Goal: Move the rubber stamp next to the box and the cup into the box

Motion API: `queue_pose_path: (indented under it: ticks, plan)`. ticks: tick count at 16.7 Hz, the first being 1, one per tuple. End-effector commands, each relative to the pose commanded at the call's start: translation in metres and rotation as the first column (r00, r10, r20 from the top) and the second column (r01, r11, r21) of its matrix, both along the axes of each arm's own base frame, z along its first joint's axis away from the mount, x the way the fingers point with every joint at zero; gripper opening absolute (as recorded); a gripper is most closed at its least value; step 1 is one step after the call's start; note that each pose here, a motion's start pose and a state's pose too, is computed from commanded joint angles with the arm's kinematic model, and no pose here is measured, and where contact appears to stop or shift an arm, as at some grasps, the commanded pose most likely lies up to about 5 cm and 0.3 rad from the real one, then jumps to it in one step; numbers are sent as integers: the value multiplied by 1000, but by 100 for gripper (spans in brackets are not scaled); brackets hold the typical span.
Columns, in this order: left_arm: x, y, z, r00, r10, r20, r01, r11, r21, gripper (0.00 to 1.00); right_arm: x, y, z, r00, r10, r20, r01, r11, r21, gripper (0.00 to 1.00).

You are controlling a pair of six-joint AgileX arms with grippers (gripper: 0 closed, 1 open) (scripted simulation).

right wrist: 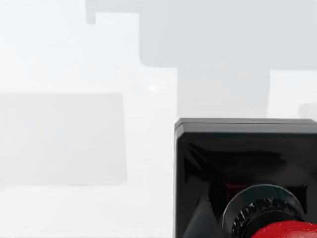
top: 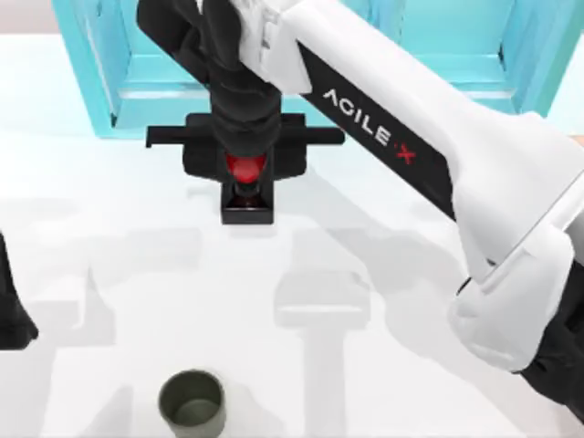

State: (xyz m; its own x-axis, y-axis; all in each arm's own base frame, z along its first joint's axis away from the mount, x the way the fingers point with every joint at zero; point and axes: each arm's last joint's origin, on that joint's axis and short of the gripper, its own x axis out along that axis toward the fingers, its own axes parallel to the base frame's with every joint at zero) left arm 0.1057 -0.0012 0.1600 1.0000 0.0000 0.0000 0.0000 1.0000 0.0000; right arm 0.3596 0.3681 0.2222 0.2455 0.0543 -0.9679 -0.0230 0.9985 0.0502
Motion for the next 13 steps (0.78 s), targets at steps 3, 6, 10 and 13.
queue_pose_path:
  ticks: [3, 6, 10, 13]
  plan:
    - [0, 0, 0, 1000, 0, 0, 0, 1000, 0, 100, 1, -23, 11, 1000, -10, -24, 10, 1000, -26, 0]
    - [0, 0, 0, 1000, 0, 0, 0, 1000, 0, 100, -5, -50, 16, 999, -22, -47, 19, 999, -49, 0]
    - [0, 0, 0, 1000, 0, 0, 0, 1000, 0, 100, -15, -76, 24, 998, -29, -49, 26, 998, -52, 0]
    - [0, 0, 0, 1000, 0, 0, 0, 1000, 0, 100, -18, -81, 26, 998, -30, -48, 28, 998, -51, 0]
